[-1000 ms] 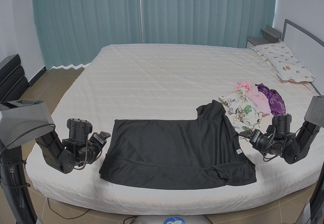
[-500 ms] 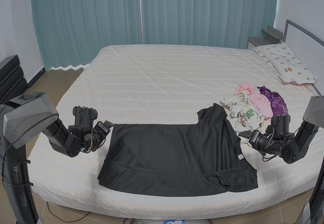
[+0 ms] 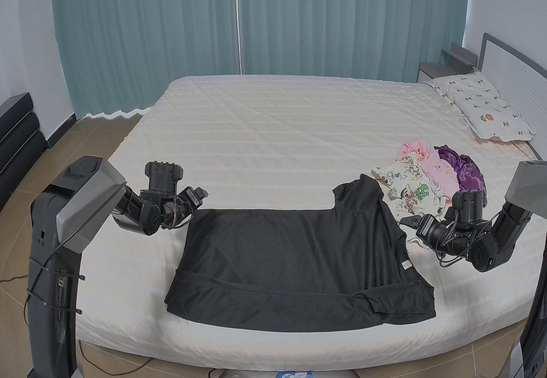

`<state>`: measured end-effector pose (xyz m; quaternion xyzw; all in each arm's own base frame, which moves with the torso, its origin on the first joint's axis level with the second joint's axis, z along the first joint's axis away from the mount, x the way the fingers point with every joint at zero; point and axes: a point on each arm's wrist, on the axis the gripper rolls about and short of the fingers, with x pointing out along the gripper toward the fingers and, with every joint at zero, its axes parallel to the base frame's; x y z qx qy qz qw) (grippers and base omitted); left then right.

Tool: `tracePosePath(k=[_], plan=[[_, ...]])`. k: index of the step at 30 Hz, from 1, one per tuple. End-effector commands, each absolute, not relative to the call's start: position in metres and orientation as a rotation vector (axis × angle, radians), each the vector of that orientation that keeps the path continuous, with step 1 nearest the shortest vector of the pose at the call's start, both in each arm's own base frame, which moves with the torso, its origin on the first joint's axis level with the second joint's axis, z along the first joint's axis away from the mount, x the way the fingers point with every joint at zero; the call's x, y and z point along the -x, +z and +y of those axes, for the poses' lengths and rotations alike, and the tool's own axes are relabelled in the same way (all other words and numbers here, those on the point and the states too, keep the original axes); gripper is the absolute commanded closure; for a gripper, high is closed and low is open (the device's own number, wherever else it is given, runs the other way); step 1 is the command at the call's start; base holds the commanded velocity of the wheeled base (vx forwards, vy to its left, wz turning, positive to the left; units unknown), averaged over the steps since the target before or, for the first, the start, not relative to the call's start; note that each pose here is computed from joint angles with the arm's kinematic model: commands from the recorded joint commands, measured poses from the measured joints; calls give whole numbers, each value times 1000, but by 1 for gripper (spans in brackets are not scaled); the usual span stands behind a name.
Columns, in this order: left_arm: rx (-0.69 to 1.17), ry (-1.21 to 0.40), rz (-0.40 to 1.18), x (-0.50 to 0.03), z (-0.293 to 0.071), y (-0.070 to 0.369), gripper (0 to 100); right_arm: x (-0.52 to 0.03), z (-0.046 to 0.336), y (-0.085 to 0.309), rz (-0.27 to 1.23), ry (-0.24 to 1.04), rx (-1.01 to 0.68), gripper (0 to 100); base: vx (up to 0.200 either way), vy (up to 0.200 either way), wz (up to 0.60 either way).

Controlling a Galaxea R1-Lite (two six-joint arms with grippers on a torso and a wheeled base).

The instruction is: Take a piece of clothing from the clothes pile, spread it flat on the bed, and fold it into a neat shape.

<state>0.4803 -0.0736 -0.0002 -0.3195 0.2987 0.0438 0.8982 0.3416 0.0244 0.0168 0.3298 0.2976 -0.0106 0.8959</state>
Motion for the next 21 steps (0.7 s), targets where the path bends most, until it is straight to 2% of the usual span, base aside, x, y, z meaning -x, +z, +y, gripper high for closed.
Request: tracePosePath(k=[1,21], plan=[[650,64,666,-495,-68,-31,0,-345,29,16,617,-10,-677,0,0,0,0],[541,11,638,-514,-75,-41,0,-364,36,7,615,6,-666,0,0,0,0]])
